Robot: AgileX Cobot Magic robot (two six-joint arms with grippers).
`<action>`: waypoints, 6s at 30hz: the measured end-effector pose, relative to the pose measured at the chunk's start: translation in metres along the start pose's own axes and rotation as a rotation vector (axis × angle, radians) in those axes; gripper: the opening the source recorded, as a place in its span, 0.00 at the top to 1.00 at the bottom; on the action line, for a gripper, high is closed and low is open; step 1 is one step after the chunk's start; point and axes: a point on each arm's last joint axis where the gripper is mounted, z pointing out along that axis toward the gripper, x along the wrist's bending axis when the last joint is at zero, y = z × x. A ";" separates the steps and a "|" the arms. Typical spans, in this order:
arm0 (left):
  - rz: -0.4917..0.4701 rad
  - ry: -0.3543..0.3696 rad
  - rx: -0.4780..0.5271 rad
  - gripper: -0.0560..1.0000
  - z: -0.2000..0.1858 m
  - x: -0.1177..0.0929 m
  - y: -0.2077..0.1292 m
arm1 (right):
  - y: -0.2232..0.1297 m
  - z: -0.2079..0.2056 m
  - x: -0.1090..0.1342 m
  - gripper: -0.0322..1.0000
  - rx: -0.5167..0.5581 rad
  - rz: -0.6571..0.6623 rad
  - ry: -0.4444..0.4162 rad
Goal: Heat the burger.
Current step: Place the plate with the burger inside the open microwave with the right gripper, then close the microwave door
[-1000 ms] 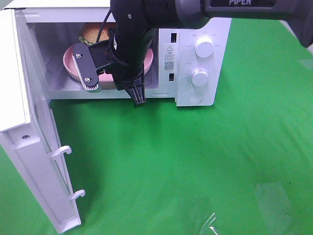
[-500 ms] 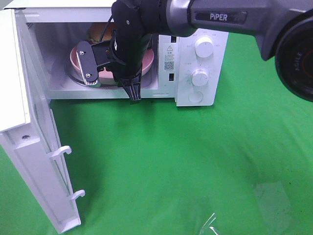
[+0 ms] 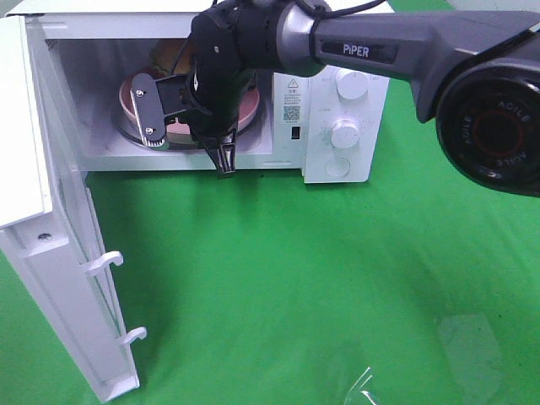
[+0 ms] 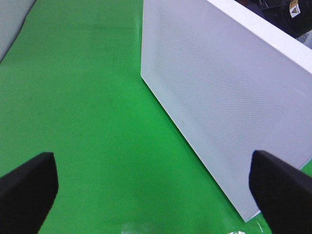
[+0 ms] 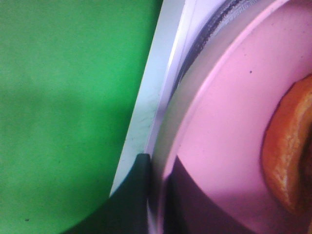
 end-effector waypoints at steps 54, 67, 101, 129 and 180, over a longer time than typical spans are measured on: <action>0.000 0.000 0.000 0.01 0.000 0.000 0.000 | -0.001 -0.011 0.015 0.43 -0.053 0.069 0.013; 0.000 0.000 0.000 0.01 0.000 0.000 0.000 | -0.008 -0.042 0.025 0.26 -0.067 0.057 -0.015; 0.000 0.000 0.000 0.01 0.000 0.000 0.000 | -0.057 -0.203 0.111 0.25 -0.092 0.724 -0.010; 0.000 0.000 0.000 0.01 0.000 0.000 0.000 | -0.101 -0.327 0.179 0.25 0.095 1.144 0.099; 0.000 0.000 0.000 0.01 0.000 0.000 0.000 | -0.156 -0.416 0.333 0.25 -0.131 1.694 -0.741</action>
